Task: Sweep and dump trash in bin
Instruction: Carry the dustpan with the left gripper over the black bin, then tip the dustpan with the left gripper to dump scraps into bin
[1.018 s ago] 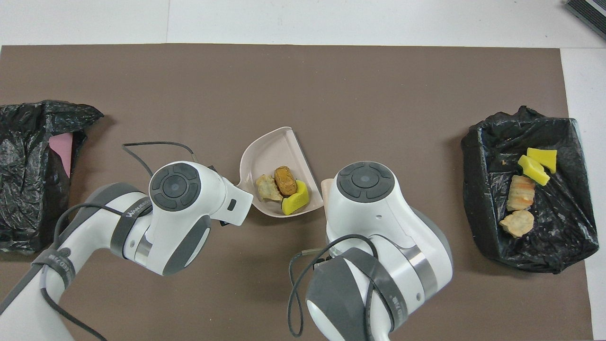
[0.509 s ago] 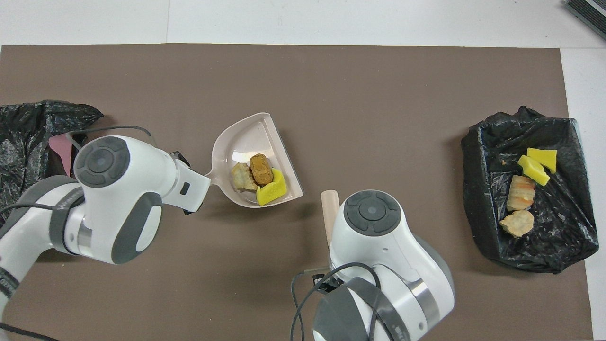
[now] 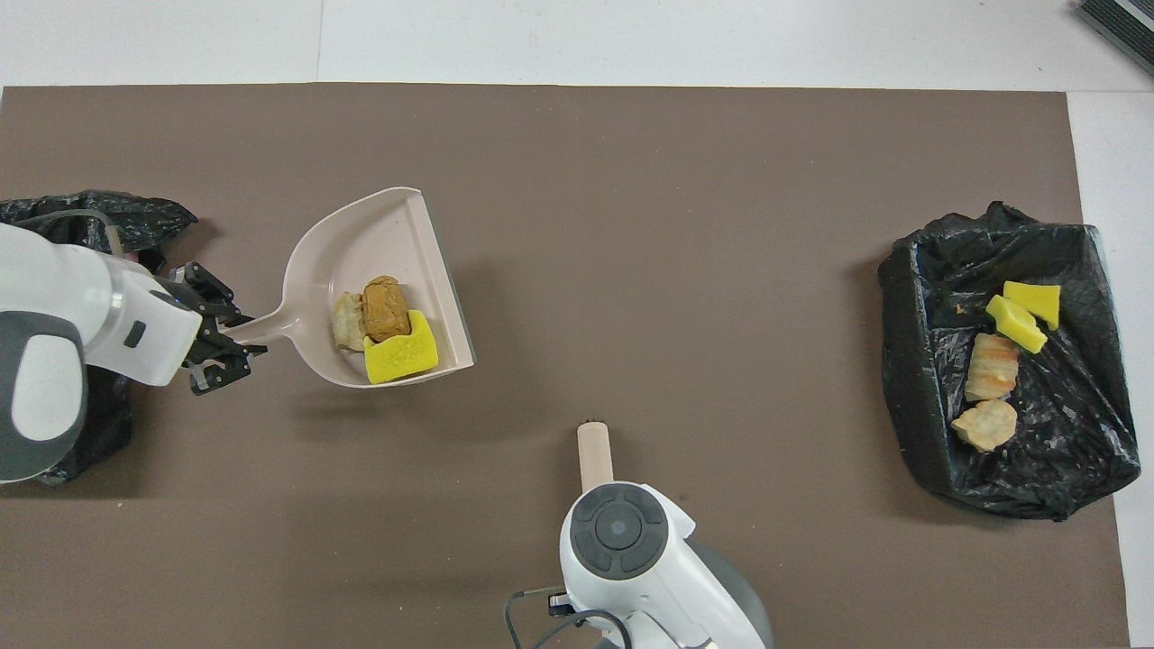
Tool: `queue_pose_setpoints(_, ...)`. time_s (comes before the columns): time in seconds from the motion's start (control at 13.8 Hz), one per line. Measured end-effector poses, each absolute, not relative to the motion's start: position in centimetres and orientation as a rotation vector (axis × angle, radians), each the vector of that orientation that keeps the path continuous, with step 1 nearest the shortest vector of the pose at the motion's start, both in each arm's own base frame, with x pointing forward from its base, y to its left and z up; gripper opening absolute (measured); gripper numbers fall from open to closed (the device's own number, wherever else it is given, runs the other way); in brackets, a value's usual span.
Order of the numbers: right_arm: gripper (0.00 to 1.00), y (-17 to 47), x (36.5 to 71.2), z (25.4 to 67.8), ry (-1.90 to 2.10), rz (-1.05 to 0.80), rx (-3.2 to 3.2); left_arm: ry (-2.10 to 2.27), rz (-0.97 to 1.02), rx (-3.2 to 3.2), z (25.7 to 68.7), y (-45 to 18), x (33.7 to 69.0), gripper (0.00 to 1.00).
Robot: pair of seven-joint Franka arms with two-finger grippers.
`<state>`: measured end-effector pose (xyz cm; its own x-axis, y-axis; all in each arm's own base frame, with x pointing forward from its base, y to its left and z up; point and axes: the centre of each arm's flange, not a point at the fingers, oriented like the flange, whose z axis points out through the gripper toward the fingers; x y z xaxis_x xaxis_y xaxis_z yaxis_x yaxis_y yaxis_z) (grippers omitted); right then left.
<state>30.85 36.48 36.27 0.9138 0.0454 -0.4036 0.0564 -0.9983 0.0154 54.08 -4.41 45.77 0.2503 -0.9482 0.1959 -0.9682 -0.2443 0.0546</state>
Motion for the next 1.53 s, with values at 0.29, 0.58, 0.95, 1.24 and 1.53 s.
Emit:
queue_pose_setpoints(0.29, 0.26, 39.0, 27.7, 33.2, 0.034, -0.635, 3.089, -1.866, 0.231, 2.297, 48.9, 3.1, 54.6, 0.30)
queue_pose_setpoints(0.58, 0.26, 40.5, 25.0, 32.5, -0.006, -0.610, 3.088, -1.906, 0.279, 2.294, 50.3, 9.7, 54.7, 0.30)
queue_pose_setpoints(0.95, 0.26, 40.7, 22.8, 31.7, -0.036, -0.628, 3.085, -2.023, 0.203, 2.299, 50.9, 16.8, 55.5, 0.30)
queue_pose_setpoints(1.24, 0.26, 40.6, 22.9, 31.9, -0.040, -0.626, 3.090, -2.193, 0.047, 2.266, 51.3, 24.9, 54.9, 0.30)
queue_pose_setpoints(1.53, 0.26, 40.5, 23.2, 32.1, 0.019, -0.627, 3.103, -2.321, -0.189, 2.305, 53.6, 29.9, 55.5, 0.30)
